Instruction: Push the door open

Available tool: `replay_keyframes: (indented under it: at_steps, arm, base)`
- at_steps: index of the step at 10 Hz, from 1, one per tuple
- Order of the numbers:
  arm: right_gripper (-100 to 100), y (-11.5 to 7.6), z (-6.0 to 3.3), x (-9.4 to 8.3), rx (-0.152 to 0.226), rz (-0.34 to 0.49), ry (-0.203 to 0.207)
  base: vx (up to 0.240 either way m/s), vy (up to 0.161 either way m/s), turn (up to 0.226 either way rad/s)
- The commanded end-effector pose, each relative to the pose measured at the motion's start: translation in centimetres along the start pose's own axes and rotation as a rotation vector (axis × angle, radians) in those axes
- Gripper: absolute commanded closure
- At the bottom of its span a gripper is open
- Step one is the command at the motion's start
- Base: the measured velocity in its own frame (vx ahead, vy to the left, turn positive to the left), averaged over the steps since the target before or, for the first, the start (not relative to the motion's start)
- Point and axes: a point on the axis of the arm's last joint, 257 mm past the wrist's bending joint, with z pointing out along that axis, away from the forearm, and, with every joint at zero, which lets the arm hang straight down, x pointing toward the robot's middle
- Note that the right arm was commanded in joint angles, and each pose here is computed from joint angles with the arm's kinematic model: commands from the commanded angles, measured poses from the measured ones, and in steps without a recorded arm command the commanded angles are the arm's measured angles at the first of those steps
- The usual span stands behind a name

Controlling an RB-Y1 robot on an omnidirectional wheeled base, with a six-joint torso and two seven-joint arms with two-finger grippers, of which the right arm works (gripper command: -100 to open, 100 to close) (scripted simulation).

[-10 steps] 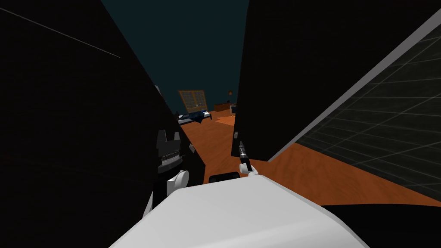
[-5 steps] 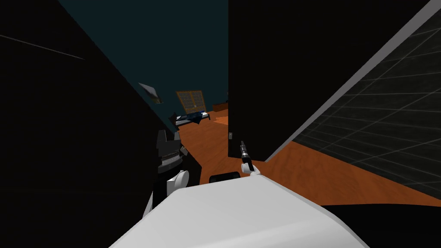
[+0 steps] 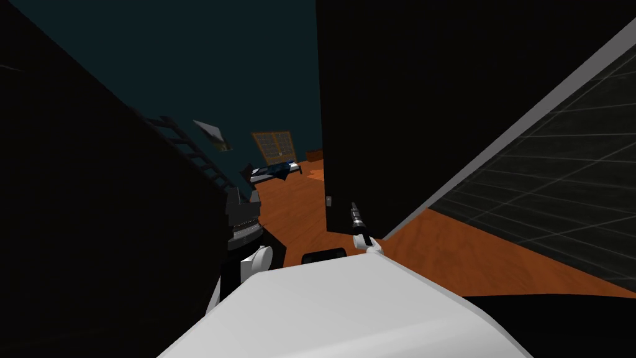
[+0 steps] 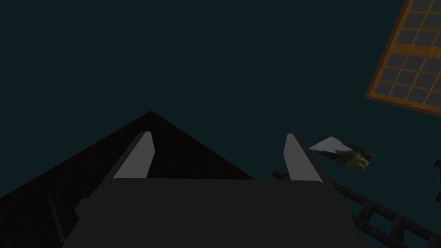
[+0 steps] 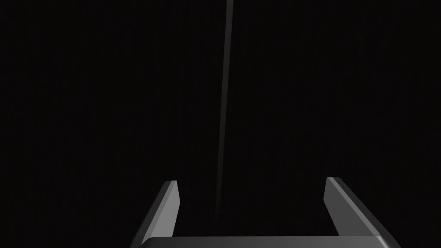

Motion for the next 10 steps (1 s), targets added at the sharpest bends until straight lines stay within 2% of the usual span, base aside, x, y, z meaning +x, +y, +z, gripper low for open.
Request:
replay_keyframes:
  at_steps: [1,4,10]
  arm:
    - [-100,0.1,0.17,-0.4,-0.003,-0.007,-0.003]
    - [-100,0.0,-0.05,0.5,0.001,0.012,-0.006]
    - [-100,-0.4,-1.20,5.1,0.024,0.105,-0.006]
  base:
    - [0.185,0.007,0.021]
    - [0.168,0.072,0.033]
    - [0.106,0.143,0.031]
